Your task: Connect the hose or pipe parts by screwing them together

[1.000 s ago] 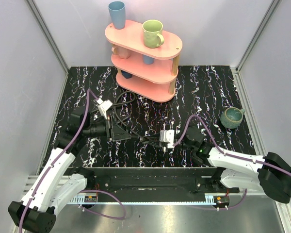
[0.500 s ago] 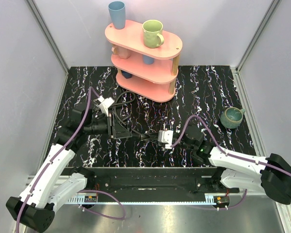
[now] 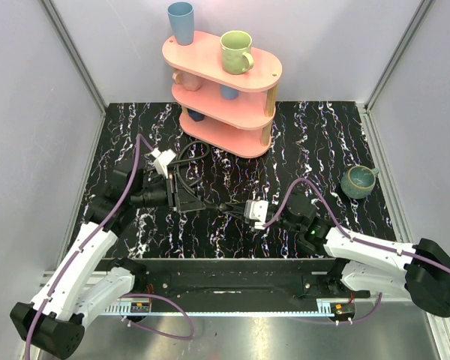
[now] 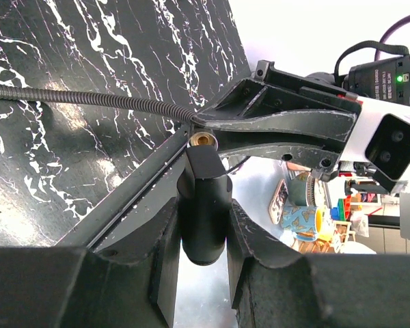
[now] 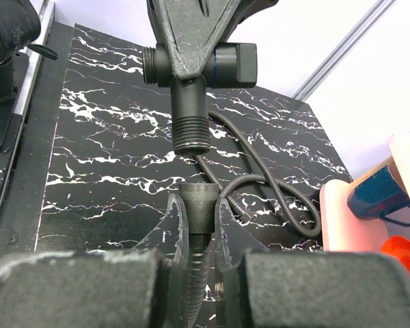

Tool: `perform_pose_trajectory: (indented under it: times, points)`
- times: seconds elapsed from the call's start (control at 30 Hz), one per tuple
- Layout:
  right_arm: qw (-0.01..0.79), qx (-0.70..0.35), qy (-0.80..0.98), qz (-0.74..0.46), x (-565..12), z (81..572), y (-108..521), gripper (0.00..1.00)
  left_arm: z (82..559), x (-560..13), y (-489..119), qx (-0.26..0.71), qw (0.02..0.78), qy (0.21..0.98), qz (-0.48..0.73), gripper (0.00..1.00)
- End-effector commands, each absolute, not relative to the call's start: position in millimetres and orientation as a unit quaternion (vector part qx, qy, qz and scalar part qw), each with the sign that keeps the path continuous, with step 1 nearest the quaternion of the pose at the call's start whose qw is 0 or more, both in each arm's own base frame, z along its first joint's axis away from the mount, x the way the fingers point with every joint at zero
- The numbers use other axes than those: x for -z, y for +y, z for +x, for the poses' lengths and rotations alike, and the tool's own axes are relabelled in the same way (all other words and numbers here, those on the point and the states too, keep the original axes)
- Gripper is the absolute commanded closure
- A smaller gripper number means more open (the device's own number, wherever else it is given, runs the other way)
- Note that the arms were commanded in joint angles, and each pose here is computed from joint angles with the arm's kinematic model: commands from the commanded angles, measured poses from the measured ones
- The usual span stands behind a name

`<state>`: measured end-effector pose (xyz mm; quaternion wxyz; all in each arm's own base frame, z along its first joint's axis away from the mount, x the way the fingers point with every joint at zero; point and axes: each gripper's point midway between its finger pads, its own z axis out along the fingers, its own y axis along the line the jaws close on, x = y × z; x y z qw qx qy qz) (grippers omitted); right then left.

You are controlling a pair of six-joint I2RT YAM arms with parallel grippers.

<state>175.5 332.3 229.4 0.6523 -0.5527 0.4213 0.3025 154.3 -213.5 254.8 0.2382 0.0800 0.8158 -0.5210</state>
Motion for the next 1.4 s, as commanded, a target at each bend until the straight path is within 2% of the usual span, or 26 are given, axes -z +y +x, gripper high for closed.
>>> perform_pose_trajectory:
  times: [0.0, 0.33, 0.7, 1.0, 1.37]
  points:
    - [0.69, -0.278, 0.401, -0.534, -261.1, 185.5, 335.4, 1.0, 164.5, -266.4, -219.8, 0.535, 0.243, 0.806, 0.069, 1.0]
    - [0.69, -0.283, 0.384, -0.544, -270.9, 179.1, 345.5, 1.0, 168.6, -262.6, -224.9, 0.548, 0.237, 0.8, 0.062, 1.0]
    - [0.669, -0.292, 0.388, -0.563, -257.6, 171.5, 353.1, 1.0, 169.7, -232.7, -227.6, 0.54, 0.209, 0.812, 0.07, 1.0]
    - [0.646, -0.31, 0.387, -0.58, -239.2, 164.4, 360.3, 1.0, 173.6, -224.6, -231.8, 0.546, 0.199, 0.811, 0.062, 1.0]
    - [0.648, -0.308, 0.396, -0.574, -243.0, 167.5, 359.6, 1.0, 175.5, -217.0, -233.9, 0.551, 0.183, 0.813, 0.044, 1.0]
